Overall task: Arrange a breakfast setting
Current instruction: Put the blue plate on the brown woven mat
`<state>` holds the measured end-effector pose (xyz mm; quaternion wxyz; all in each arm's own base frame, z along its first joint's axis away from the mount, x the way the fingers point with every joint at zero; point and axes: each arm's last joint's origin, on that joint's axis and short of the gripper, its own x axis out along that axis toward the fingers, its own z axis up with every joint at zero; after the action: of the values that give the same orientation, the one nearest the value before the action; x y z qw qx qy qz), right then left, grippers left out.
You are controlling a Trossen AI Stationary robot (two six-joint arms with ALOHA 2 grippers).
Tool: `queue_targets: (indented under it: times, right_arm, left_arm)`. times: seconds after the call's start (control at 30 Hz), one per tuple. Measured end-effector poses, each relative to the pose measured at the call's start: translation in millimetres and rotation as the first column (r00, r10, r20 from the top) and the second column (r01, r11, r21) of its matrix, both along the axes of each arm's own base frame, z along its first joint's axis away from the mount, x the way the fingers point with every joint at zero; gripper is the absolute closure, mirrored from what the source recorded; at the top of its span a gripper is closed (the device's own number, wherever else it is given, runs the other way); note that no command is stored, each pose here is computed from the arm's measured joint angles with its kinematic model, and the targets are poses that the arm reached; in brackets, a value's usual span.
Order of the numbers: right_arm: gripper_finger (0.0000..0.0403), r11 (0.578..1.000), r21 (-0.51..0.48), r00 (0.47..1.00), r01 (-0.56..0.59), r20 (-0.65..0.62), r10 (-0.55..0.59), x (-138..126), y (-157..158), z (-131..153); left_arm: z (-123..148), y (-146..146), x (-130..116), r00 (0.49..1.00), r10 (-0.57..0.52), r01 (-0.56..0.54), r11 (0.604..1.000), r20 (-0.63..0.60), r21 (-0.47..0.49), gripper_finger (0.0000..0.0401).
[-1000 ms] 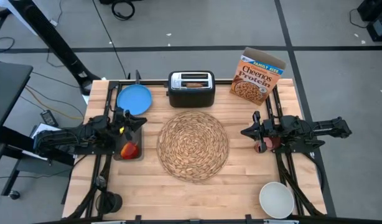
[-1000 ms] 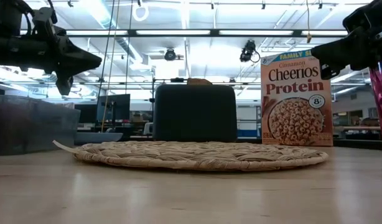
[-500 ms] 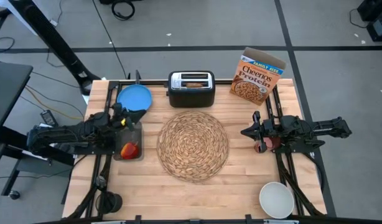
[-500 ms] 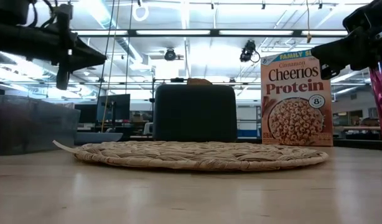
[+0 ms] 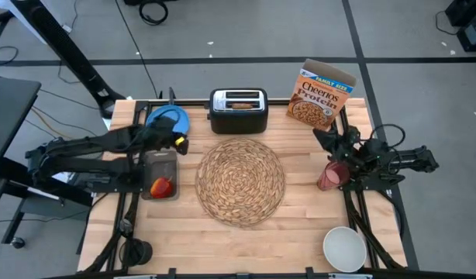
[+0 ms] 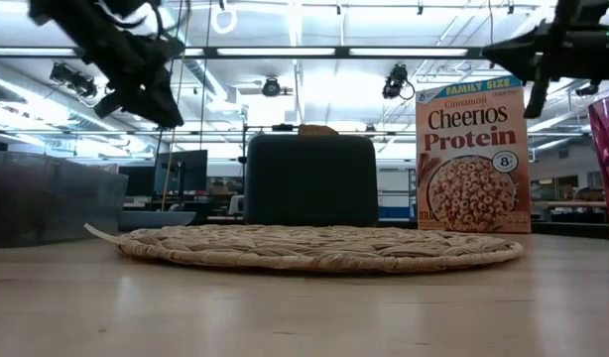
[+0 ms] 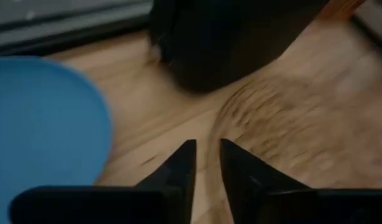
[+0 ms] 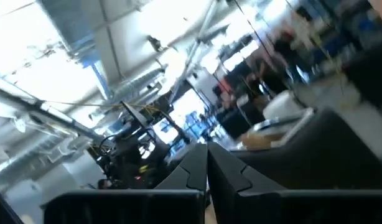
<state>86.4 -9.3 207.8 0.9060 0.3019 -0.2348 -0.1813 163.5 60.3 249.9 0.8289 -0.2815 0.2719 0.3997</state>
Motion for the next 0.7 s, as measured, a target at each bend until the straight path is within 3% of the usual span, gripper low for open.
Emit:
queue_targets:
  times: [0.23, 0.37, 0.57, 0.7]
  right_arm:
    - [0.0393, 0.982, 0.073, 0.983, -0.173, -0.054, 0.177, 12, 5, 14]
    - [0.0394, 0.981, 0.038, 0.978, -0.19, -0.085, 0.192, 20, 9, 45]
    - [0.0394, 0.979, -0.06, 0.96, -0.194, -0.218, 0.177, 34, 14, 98]
    - [0.0395, 0.97, -0.115, 0.953, -0.213, -0.242, 0.181, 43, 17, 130]
  left_arm:
    - [-24, 42, 16, 0.972, 0.058, -0.094, 0.984, -0.228, -0.151, 0.0219]
    - [-47, 60, 22, 0.94, 0.073, -0.139, 0.974, -0.333, -0.181, 0.0188]
    - [-69, 73, 28, 0.903, 0.03, -0.124, 0.973, -0.428, -0.194, 0.0194]
    - [-82, 77, 32, 0.867, 0.0, -0.102, 0.979, -0.498, -0.177, 0.0208]
